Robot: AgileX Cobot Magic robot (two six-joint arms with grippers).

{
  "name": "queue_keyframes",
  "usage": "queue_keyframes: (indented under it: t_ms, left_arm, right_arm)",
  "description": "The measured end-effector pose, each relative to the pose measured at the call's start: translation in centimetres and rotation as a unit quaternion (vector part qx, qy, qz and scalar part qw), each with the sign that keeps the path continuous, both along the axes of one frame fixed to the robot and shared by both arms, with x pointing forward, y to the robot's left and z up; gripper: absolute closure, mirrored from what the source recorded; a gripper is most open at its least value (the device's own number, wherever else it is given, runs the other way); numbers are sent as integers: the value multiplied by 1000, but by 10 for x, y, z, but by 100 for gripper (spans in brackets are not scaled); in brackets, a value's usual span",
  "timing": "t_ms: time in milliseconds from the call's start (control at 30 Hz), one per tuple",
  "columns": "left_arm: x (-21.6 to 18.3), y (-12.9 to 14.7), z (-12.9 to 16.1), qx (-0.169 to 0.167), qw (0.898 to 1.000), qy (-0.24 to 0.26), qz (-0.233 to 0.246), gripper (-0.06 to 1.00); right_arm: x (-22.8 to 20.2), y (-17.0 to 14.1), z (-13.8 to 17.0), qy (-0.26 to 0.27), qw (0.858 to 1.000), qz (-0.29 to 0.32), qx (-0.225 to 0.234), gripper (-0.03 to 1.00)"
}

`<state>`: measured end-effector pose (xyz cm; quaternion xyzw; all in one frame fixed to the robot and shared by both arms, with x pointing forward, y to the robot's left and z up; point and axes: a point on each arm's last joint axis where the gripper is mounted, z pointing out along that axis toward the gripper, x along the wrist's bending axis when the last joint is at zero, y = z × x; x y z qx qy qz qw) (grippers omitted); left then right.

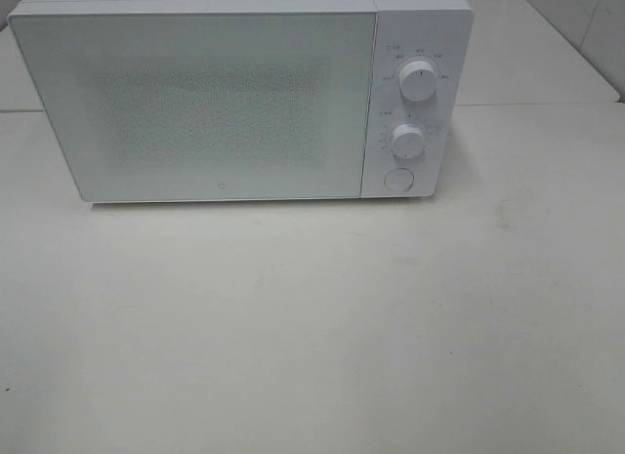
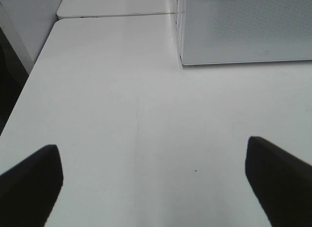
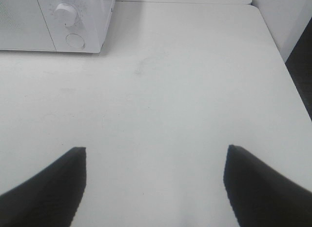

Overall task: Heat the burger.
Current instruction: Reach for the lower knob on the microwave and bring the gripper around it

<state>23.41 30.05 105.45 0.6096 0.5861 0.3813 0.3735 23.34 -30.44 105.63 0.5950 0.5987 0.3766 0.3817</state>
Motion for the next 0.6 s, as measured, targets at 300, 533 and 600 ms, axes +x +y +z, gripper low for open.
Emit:
queue_keyframes:
  t_ms: [300,533,600]
  left_arm:
    - [0,0,0,0,1000,0,0,1]
    - [0,0,0,0,1000,0,0,1]
    - [0,0,0,0,1000,0,0,1]
  right_arm:
    - [0,0,0,0,1000,0,0,20]
    - [-2,0,8,-25,1000,0,2,20]
    - [-2,0,13,-42,999,1,3,20]
